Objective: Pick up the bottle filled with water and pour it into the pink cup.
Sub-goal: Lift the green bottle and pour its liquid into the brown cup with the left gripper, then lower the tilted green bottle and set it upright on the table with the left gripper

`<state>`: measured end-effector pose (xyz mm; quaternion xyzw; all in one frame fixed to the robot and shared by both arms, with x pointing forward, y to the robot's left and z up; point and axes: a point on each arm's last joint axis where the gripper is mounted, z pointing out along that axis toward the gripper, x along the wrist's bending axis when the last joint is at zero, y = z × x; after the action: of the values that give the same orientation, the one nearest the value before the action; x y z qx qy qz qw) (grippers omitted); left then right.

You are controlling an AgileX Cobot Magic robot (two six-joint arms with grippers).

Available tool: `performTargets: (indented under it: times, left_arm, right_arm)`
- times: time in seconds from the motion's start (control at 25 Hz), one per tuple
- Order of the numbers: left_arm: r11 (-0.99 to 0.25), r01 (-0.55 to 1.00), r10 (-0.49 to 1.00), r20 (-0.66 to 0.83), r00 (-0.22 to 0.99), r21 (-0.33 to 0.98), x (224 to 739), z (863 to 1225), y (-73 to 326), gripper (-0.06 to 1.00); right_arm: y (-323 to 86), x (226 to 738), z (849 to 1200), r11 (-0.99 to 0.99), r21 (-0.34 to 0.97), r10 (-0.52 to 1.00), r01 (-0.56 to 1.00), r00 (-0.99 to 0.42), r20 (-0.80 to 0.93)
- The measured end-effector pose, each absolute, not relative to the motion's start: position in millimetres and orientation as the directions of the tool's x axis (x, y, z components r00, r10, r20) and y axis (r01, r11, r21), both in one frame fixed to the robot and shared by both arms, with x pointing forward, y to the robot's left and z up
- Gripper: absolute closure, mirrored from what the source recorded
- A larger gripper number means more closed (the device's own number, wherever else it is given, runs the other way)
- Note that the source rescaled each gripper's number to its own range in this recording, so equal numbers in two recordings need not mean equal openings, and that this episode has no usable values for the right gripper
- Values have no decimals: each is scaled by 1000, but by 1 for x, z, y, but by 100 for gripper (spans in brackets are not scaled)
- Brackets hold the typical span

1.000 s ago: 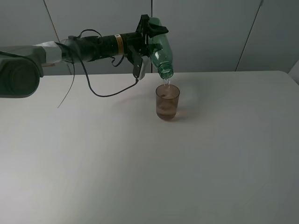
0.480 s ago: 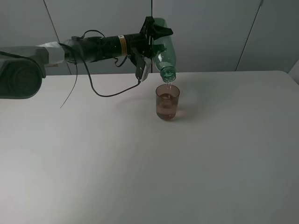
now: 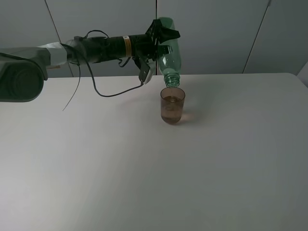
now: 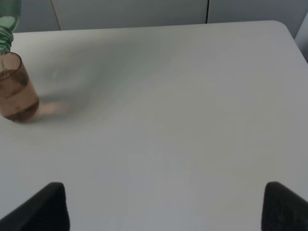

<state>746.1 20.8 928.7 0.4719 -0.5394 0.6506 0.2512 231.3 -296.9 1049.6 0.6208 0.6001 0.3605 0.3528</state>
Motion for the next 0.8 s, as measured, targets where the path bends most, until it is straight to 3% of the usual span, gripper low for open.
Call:
performTargets:
  times: [0.4,0.56,0.8]
  left_arm:
    - [-290,-852,-165,900,-404,-436,745,929,20,94]
    - [-338,-921,-75,980,-182,-196,746,930,20,94]
    - [-378,-844,131,924,359,382,755,920,38,94]
  right_arm:
    - [-297,231,1050,-31,871,1000,491,20,24]
    - [-297,231,1050,-31,871,1000,491,20,24]
    - [-297,231,1050,-31,871,1000,491,20,24]
